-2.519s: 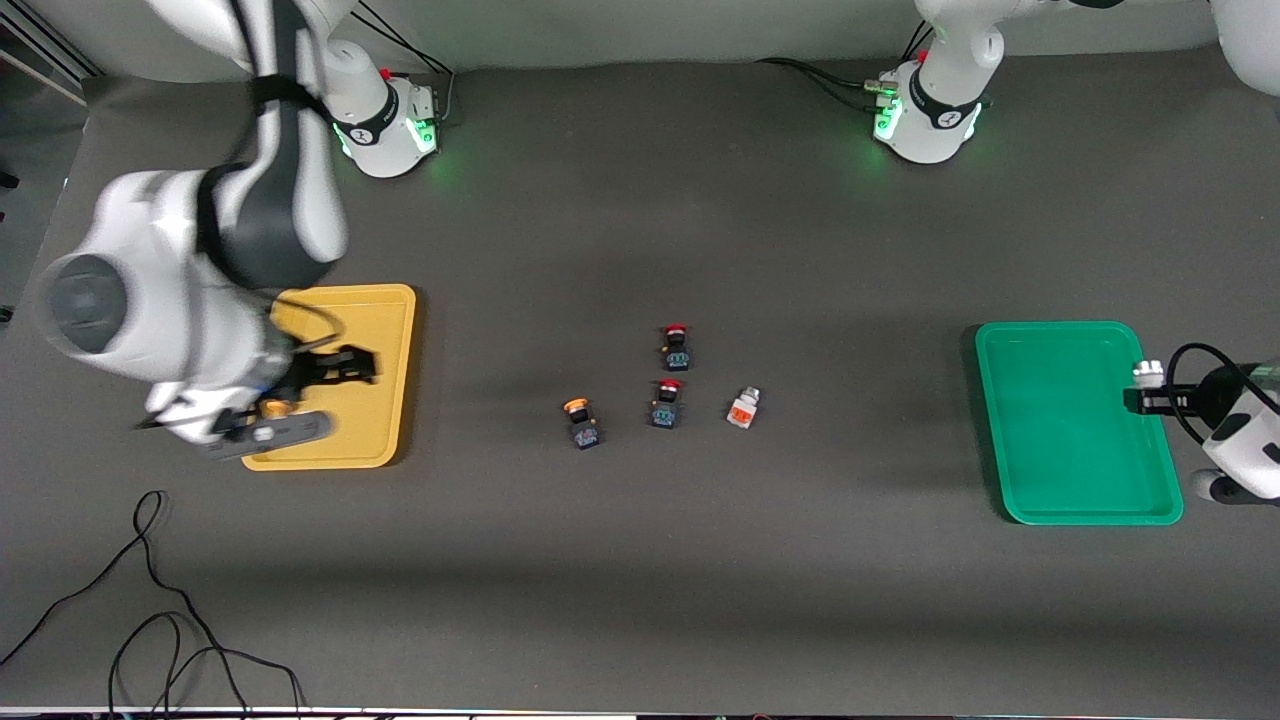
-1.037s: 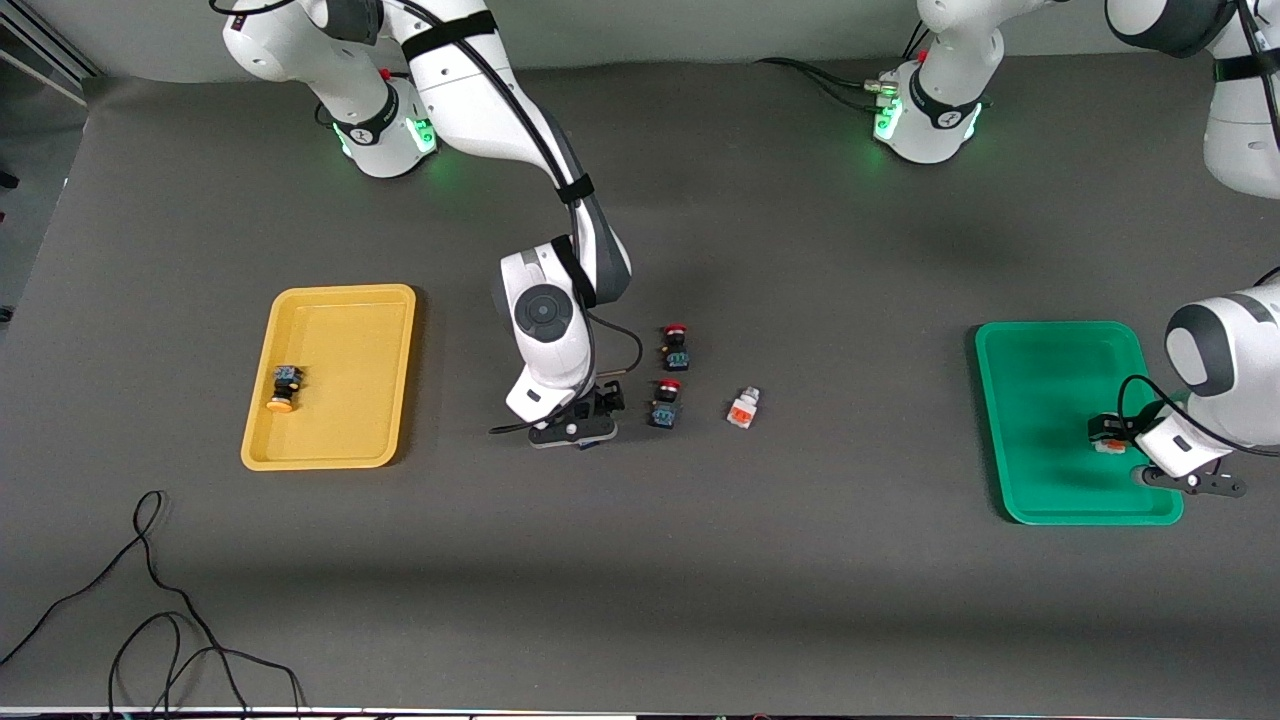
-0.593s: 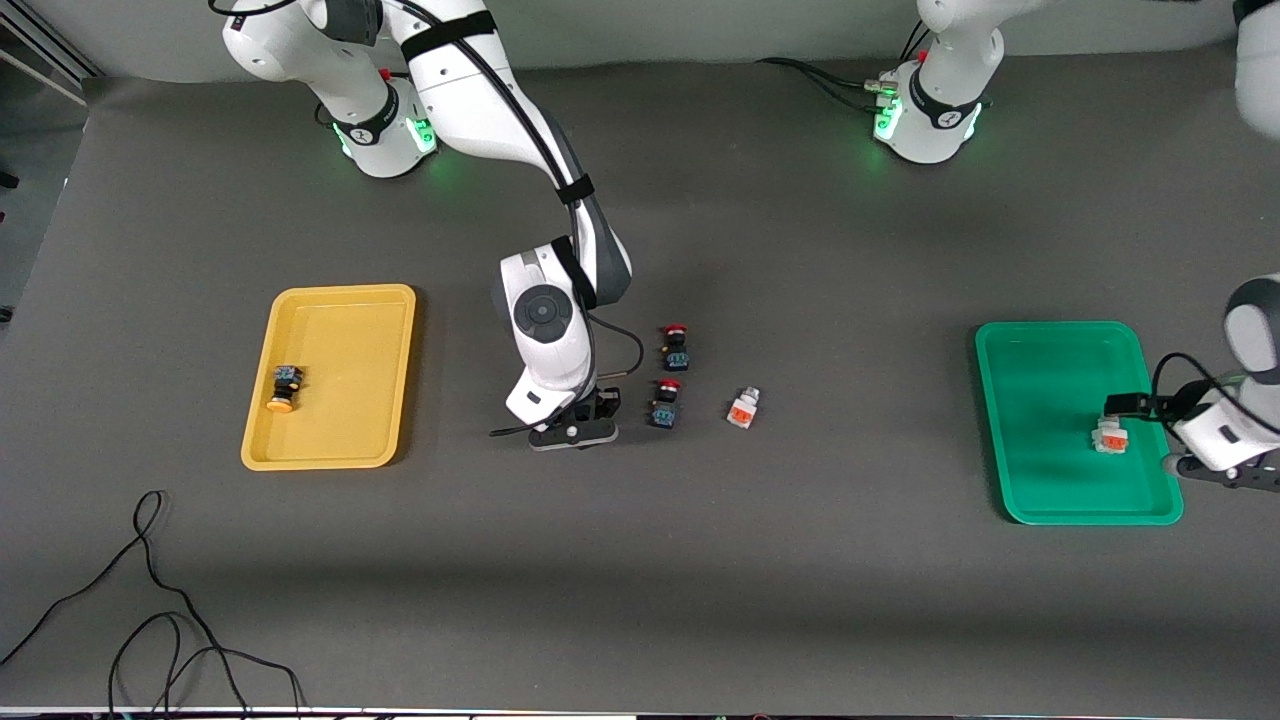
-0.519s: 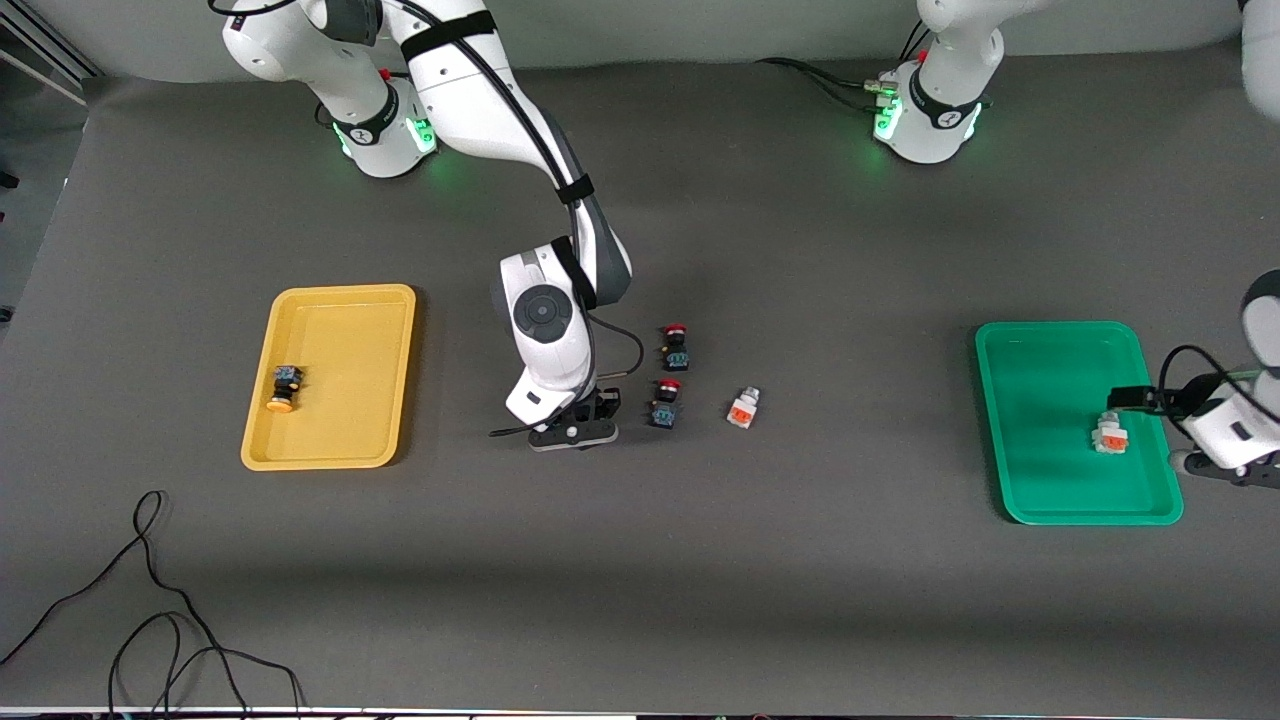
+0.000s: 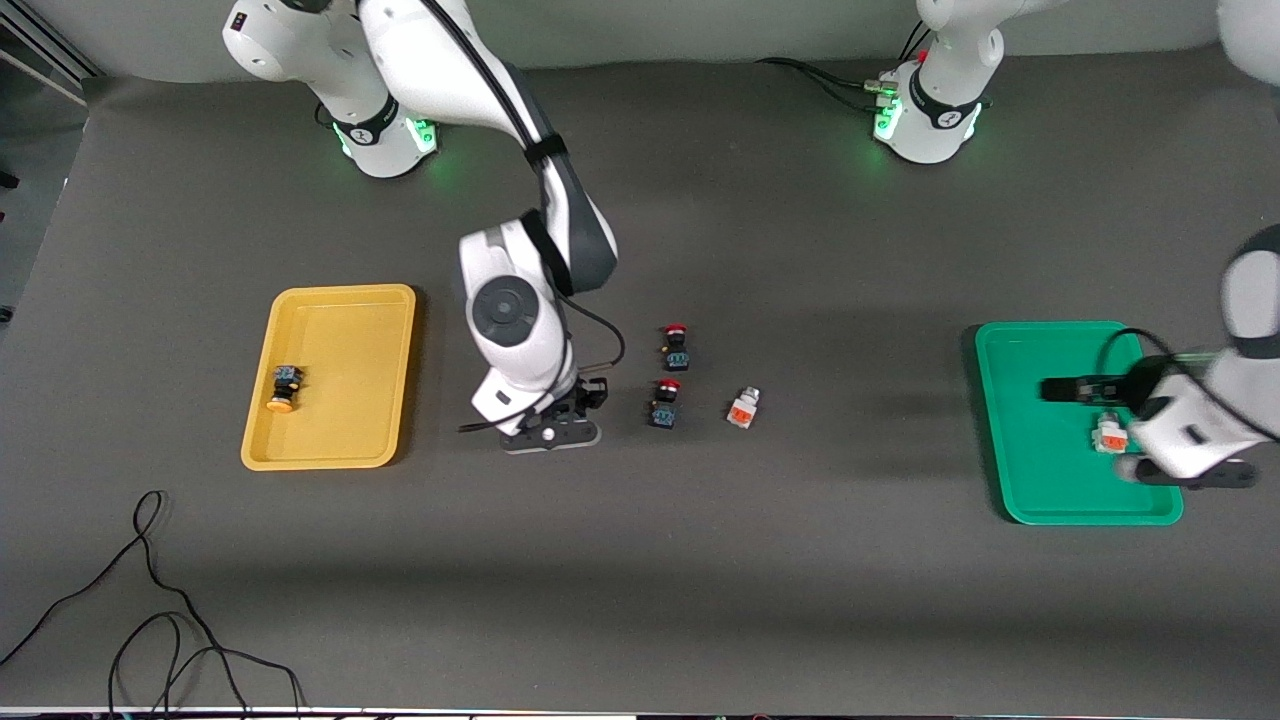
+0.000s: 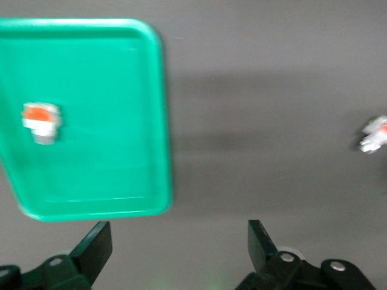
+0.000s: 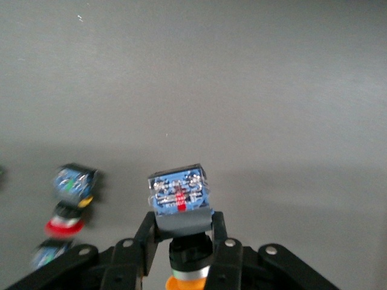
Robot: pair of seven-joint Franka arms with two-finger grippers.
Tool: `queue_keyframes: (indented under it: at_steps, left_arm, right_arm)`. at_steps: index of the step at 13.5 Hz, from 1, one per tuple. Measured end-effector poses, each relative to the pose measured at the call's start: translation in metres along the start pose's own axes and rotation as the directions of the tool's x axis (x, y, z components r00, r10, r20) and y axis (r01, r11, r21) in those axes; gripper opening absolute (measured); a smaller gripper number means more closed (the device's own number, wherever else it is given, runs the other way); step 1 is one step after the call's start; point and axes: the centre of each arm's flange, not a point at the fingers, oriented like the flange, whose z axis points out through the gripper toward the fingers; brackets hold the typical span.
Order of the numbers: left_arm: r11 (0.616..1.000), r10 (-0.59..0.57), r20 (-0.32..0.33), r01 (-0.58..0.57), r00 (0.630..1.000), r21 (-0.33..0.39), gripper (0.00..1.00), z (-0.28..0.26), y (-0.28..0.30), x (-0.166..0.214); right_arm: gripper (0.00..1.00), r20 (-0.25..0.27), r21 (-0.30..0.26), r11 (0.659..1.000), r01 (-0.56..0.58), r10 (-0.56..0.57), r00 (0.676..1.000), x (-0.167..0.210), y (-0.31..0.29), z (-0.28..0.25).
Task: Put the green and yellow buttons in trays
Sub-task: 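Grasp a second yellow button with the right gripper, then place the yellow button in the tray while the left gripper grasps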
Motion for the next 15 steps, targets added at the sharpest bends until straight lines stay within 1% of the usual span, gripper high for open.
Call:
queue_keyframes:
  at_steps: [1, 2, 5, 7, 8, 9, 10, 12, 14, 15]
  left_arm:
    - [0.999, -0.034, -0.001, 0.034, 0.999, 0.006, 1.00, 0.005, 0.037, -0.001]
    - [0.997, -0.070, -0.016, 0.071, 0.997, 0.011, 1.00, 0.012, 0.077, -0.001]
    - [0.989, -0.150, -0.067, 0.150, 0.987, 0.003, 1.00, 0.047, 0.190, -0.006]
    - [0.980, -0.199, -0.086, 0.199, 0.976, -0.016, 1.00, 0.076, 0.243, -0.009]
    - [0.972, -0.235, -0.092, 0.234, 0.968, -0.029, 1.00, 0.090, 0.261, -0.008]
    - [0.962, -0.272, -0.092, 0.269, 0.958, -0.042, 1.00, 0.106, 0.275, -0.007]
    - [0.956, -0.293, -0.089, 0.289, 0.952, -0.049, 1.00, 0.123, 0.287, -0.005]
    - [0.959, -0.282, -0.094, 0.278, 0.955, -0.050, 1.00, 0.160, 0.307, -0.003]
    - [0.973, -0.230, -0.118, 0.228, 0.966, -0.035, 1.00, 0.200, 0.322, -0.006]
    - [0.984, -0.179, -0.129, 0.177, 0.976, -0.024, 1.00, 0.219, 0.329, -0.010]
  right_arm:
    - [0.40, 0.022, 0.008, 1.000, -0.008, 0.008, 1.000, 0.001, 0.010, -0.034]
    - [0.40, 0.043, 0.011, 1.000, -0.009, 0.009, 0.999, 0.000, 0.022, -0.062]
    - [0.40, 0.095, -0.020, 0.999, 0.027, -0.025, 0.995, -0.003, 0.081, -0.110]
    - [0.40, 0.121, -0.024, 0.999, 0.048, -0.044, 0.992, -0.003, 0.154, -0.126]
    - [0.40, 0.132, -0.030, 0.998, 0.062, -0.057, 0.990, -0.006, 0.195, -0.132]
    - [0.40, 0.146, -0.024, 0.997, 0.073, -0.069, 0.987, -0.012, 0.238, -0.137]
    - [0.40, 0.158, -0.009, 0.997, 0.075, -0.073, 0.985, -0.019, 0.274, -0.138]
    - [0.40, 0.173, 0.024, 0.997, 0.080, -0.083, 0.981, -0.031, 0.318, -0.128]
    - [0.40, 0.162, 0.022, 0.996, 0.086, -0.089, 0.983, -0.039, 0.340, -0.089]
    - [0.40, 0.155, 0.012, 0.996, 0.088, -0.089, 0.984, -0.045, 0.348, -0.061]
